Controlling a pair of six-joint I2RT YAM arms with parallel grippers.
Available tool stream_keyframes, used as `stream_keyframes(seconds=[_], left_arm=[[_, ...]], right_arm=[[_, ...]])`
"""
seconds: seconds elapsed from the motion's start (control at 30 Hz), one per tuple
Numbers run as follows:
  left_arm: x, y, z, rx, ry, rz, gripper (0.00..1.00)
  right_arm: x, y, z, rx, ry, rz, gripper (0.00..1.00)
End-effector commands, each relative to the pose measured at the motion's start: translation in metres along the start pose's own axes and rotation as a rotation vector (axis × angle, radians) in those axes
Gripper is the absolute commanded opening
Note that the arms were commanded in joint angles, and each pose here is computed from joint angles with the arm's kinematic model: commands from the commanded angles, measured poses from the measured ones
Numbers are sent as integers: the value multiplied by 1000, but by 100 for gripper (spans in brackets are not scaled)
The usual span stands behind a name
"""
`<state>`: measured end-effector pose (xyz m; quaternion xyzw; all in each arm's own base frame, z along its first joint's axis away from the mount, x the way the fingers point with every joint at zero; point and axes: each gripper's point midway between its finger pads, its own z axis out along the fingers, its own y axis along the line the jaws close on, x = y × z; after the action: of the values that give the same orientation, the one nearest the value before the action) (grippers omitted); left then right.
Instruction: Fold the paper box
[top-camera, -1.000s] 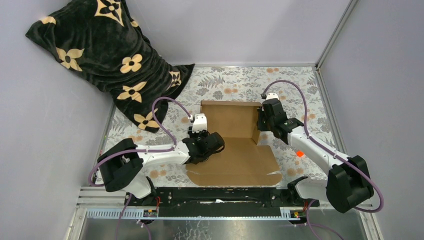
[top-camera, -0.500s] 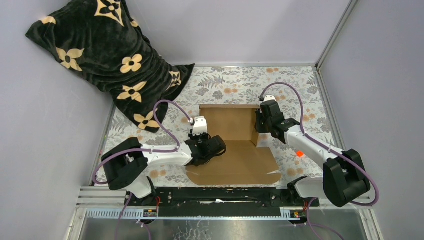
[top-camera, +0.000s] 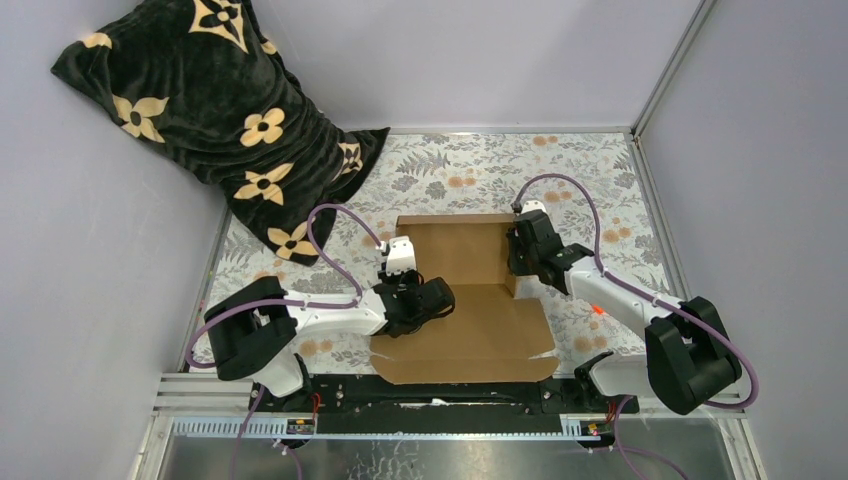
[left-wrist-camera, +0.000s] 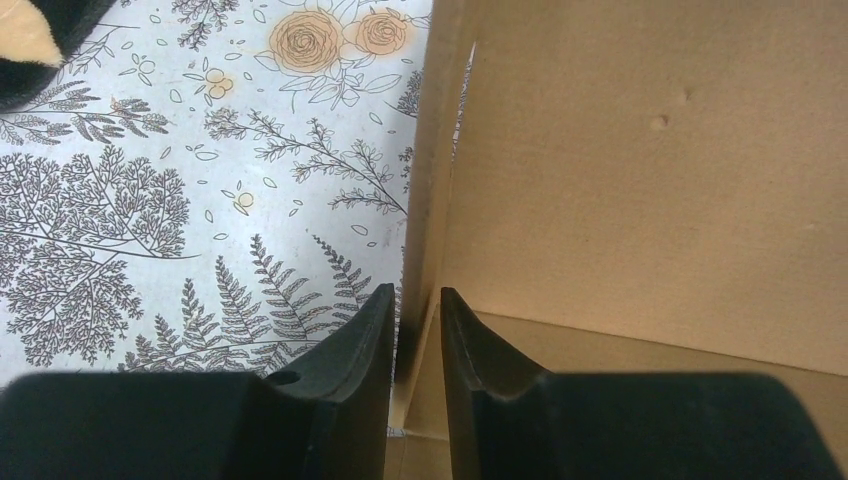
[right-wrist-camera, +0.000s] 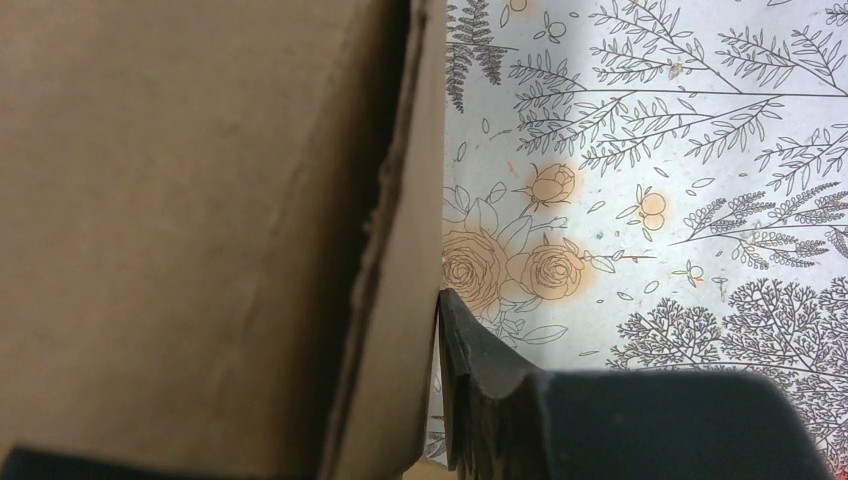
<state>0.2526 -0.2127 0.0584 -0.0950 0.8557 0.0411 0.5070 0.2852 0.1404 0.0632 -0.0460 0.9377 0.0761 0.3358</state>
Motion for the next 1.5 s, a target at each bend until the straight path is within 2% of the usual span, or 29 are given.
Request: stream_keyframes(seconds=[0.0, 0.27, 0.5, 0.8, 1.0, 1.47], left_arm=[[-11, 7, -2, -36, -64, -25, 29], [-13, 11, -4, -42, -72, -41, 28], [-10, 14, -6, -39, -73, -54, 28], [-10, 20, -9, -37, -81, -75, 27], [-11, 24, -11, -35, -88, -88, 27], [-14, 34, -15, -33, -103, -106, 26]], right_arm=[[14, -1, -2, 30, 37, -24, 22], [28, 1, -5, 38, 85, -50, 23], [35, 4, -7, 30, 109, -64, 28], [42, 10, -11, 47, 131, -98, 27], [41, 8, -12, 125, 126, -145, 12], [11, -19, -21, 352, 57, -254, 9]])
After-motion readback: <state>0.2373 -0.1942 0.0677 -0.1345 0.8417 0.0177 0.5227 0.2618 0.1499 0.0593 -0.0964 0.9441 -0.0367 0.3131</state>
